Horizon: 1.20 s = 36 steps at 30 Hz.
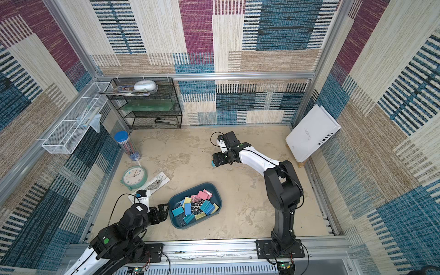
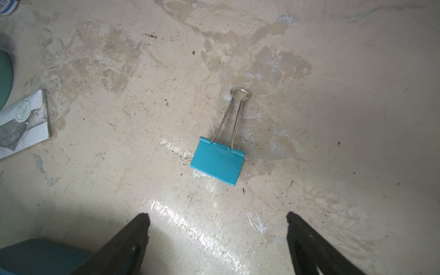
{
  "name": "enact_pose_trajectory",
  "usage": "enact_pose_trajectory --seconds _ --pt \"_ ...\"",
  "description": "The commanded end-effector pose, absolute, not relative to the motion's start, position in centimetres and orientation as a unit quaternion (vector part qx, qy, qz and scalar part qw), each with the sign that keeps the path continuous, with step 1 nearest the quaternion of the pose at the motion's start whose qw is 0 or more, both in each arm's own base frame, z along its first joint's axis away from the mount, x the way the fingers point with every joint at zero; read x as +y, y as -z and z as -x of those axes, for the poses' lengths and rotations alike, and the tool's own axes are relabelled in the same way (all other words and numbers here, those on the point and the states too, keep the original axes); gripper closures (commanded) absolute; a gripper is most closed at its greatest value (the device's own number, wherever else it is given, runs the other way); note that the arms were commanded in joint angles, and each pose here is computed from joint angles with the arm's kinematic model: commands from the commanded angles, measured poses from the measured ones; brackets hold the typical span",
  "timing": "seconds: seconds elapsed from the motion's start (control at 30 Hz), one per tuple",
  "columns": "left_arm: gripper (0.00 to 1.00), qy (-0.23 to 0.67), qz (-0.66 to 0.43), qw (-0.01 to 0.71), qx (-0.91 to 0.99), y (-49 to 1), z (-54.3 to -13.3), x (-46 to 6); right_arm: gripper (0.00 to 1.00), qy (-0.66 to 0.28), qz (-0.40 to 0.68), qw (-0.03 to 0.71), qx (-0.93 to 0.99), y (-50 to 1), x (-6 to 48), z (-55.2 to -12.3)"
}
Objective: Put the binder clips in the storage box
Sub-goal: Pick up the binder clip at the center of the board.
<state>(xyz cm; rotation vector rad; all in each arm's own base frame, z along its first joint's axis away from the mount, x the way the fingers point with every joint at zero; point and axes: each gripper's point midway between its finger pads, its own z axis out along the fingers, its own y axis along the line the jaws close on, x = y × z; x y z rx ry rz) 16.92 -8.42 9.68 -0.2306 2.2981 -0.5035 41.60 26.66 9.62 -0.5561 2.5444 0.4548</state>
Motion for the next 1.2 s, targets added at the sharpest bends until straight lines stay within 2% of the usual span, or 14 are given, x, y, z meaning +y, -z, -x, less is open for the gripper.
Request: enact_pose_trajectory --seconds 0.0,0.17,0.57,0.77,0.87,1.0,1.17 --pt "0.13 0.196 0.090 0.380 0.900 -9.6 -17.0 -8.4 0.07 -0.179 0.192 0.229 0.937 -8.7 27.6 -42.3" --pt "0.13 0.196 0.090 0.380 0.900 -9.6 -17.0 -8.4 0.09 -0.184 0.187 0.196 0.945 -6.5 28.6 -42.6" --pt "0.13 0.197 0.089 0.380 0.899 -9.6 -16.9 -8.4 0.11 -0.119 0.198 0.177 0.957 -3.5 29.0 -42.0" --pt "0.13 0.197 0.089 0.381 0.899 -9.7 -16.9 -8.4 0.16 -0.102 0.193 0.174 0.960 -2.7 28.6 -42.1" --pt "0.13 0.198 0.089 0.381 0.899 -9.7 -17.0 -8.4 0.20 -0.093 0.193 0.172 0.962 -2.2 28.5 -42.3" --pt "0.13 0.197 0.089 0.381 0.899 -9.6 -16.9 -8.4 0.35 -0.077 0.204 0.165 0.962 -1.5 28.9 -42.2" --pt "0.13 0.197 0.088 0.380 0.900 -9.6 -16.9 -8.4 0.48 -0.051 0.207 0.168 0.962 -1.3 28.3 -42.2"
